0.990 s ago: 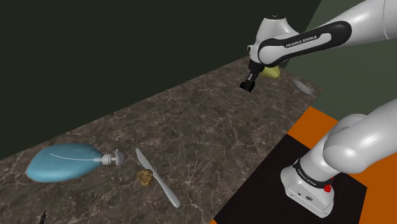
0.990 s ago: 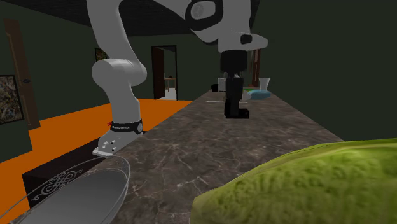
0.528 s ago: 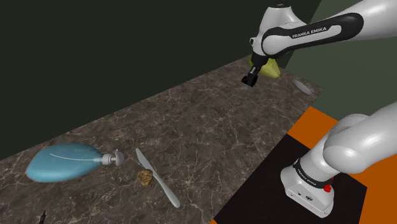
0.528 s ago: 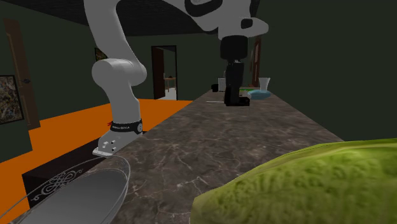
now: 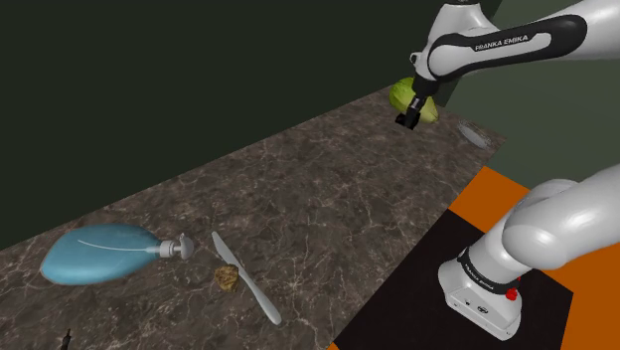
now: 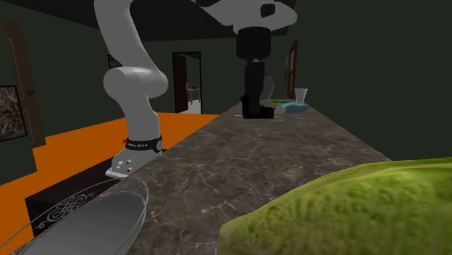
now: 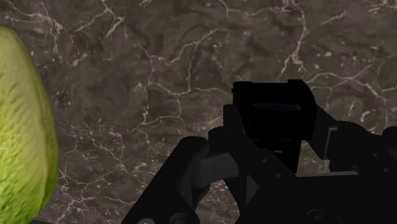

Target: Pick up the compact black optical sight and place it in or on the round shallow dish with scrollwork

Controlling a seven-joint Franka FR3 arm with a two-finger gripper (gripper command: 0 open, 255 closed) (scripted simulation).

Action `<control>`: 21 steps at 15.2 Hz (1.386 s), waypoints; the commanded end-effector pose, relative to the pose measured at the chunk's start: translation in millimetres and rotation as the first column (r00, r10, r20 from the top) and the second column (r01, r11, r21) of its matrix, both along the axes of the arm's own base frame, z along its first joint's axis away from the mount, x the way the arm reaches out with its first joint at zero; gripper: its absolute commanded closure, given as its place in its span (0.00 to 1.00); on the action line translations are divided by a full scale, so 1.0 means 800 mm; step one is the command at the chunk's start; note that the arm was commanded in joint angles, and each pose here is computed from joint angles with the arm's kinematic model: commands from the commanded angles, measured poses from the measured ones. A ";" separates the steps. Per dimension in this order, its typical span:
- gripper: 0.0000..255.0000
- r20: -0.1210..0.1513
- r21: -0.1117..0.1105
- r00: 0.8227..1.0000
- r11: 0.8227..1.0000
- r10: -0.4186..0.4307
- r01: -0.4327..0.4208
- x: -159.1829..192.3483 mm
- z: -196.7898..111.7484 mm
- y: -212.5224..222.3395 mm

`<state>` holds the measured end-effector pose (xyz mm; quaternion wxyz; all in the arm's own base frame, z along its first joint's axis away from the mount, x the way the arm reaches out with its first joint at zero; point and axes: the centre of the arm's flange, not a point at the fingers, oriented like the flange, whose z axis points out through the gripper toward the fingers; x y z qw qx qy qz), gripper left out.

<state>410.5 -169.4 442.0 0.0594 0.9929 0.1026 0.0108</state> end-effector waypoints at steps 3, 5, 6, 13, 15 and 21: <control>1.00 0.000 0.000 1.000 1.000 0.001 -0.001 -0.031 -0.001 -0.056; 1.00 0.000 0.000 1.000 1.000 0.001 -0.001 -0.045 -0.002 -0.086; 1.00 0.000 0.000 1.000 1.000 0.001 -0.001 -0.053 -0.002 -0.101; 1.00 0.000 0.000 1.000 1.000 0.001 -0.001 -0.104 -0.003 -0.204; 1.00 0.000 0.000 1.000 1.000 0.001 -0.001 -0.118 -0.003 -0.234; 1.00 0.000 0.000 1.000 1.000 0.001 -0.001 -0.162 -0.004 -0.323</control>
